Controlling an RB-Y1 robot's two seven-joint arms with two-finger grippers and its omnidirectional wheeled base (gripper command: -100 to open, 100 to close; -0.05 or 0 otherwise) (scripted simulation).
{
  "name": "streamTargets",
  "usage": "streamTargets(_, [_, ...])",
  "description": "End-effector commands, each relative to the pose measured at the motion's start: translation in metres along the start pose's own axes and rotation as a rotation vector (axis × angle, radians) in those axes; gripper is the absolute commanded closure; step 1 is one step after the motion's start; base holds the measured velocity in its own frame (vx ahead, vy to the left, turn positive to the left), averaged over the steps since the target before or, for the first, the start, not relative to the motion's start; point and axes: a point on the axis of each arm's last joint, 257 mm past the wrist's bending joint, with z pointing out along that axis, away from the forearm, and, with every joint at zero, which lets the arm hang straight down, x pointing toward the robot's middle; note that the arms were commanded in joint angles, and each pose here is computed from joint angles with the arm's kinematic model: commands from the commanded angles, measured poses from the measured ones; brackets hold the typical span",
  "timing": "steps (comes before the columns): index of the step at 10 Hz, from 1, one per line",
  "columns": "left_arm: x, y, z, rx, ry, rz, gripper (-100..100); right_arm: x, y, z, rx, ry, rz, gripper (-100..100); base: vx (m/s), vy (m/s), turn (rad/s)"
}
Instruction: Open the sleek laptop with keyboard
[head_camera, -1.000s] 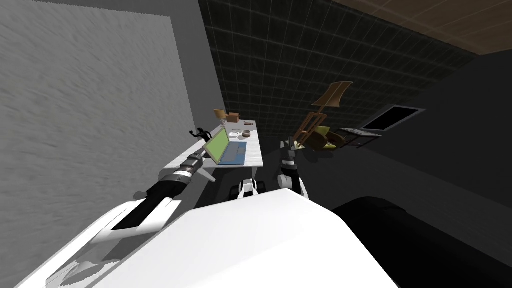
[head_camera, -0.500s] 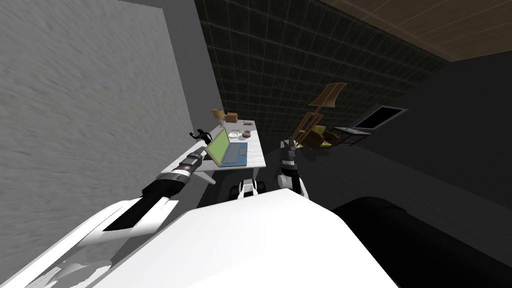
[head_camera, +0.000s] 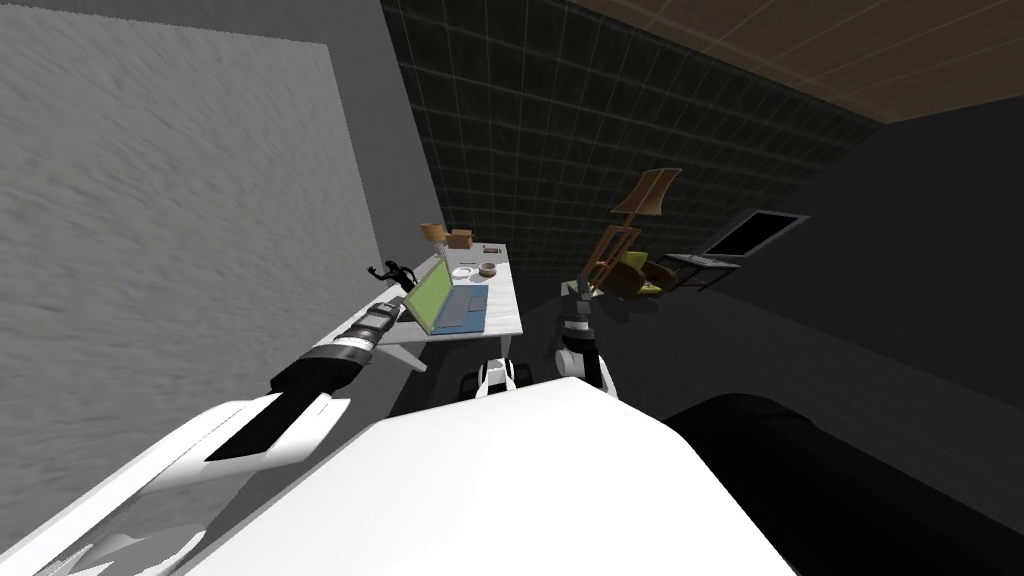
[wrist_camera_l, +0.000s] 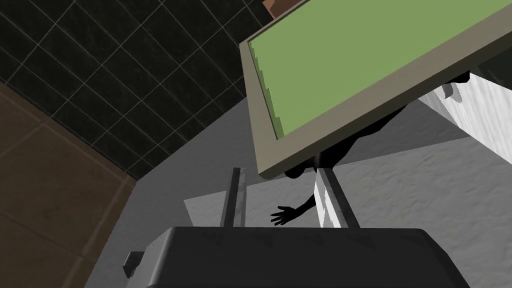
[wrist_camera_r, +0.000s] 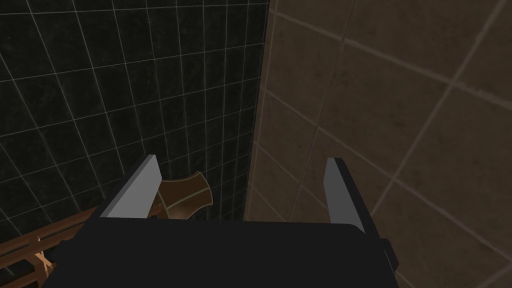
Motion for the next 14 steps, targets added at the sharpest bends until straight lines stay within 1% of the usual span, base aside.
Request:
streamTargets(1, [-0.003,0.022,0.001,-0.042,-0.001,0.152,100,0.0,0.0,0.0,0.0,0.0,0.0,0,-0.045,-0.21,-0.027])
streamTargets(2, [-0.006,0.025,0.001,-0.045,-0.005,0.191,100,0.0,0.0,0.0,0.0,0.0,0.0,0,-0.057,-0.179,-0.045])
streamTargets(3, [-0.007,0.014,0.002,-0.021,-0.013,0.167,100,0.0,0.0,0.0,0.0,0.0,0.0,0,-0.03,-0.083,-0.011])
streamTargets(5, [-0.013,0.027,0.01,-0.03,-0.03,0.253,100,0.0,0.0,0.0,0.0,0.0,0.0,0,-0.019,-0.095,-0.064])
streamTargets(6, [-0.013,0.03,0.01,-0.034,-0.03,0.254,100,0.0,0.0,0.0,0.0,0.0,0.0,0,-0.031,-0.091,-0.02])
streamTargets(7, [-0.016,0.038,0.014,-0.042,-0.037,0.294,100,0.0,0.0,0.0,0.0,0.0,0.0,0,-0.022,-0.074,-0.042])
streamTargets(8, [-0.016,0.038,0.014,-0.042,-0.037,0.294,100,0.0,0.0,0.0,0.0,0.0,0.0,0,-0.026,-0.052,0.002])
streamTargets(10, [-0.021,0.054,0.021,-0.057,-0.049,0.375,100,0.0,0.0,0.0,0.0,0.0,0.0,0,-0.041,-0.08,-0.049])
streamTargets(11, [-0.021,0.055,0.021,-0.06,-0.049,0.375,100,0.0,0.0,0.0,0.0,0.0,0.0,0,-0.032,-0.082,-0.016])
streamTargets(12, [-0.023,0.063,0.024,-0.069,-0.053,0.416,100,0.0,0.0,0.0,0.0,0.0,0.0,0,-0.028,-0.08,-0.023])
streamTargets(13, [-0.025,0.066,0.027,-0.067,-0.058,0.456,100,0.0,0.0,0.0,0.0,0.0,0.0,0,-0.042,-0.107,-0.036])
streamTargets(14, [-0.025,0.072,0.027,-0.078,-0.056,0.457,100,0.0,0.0,0.0,0.0,0.0,0.0,0,-0.034,-0.084,-0.023])
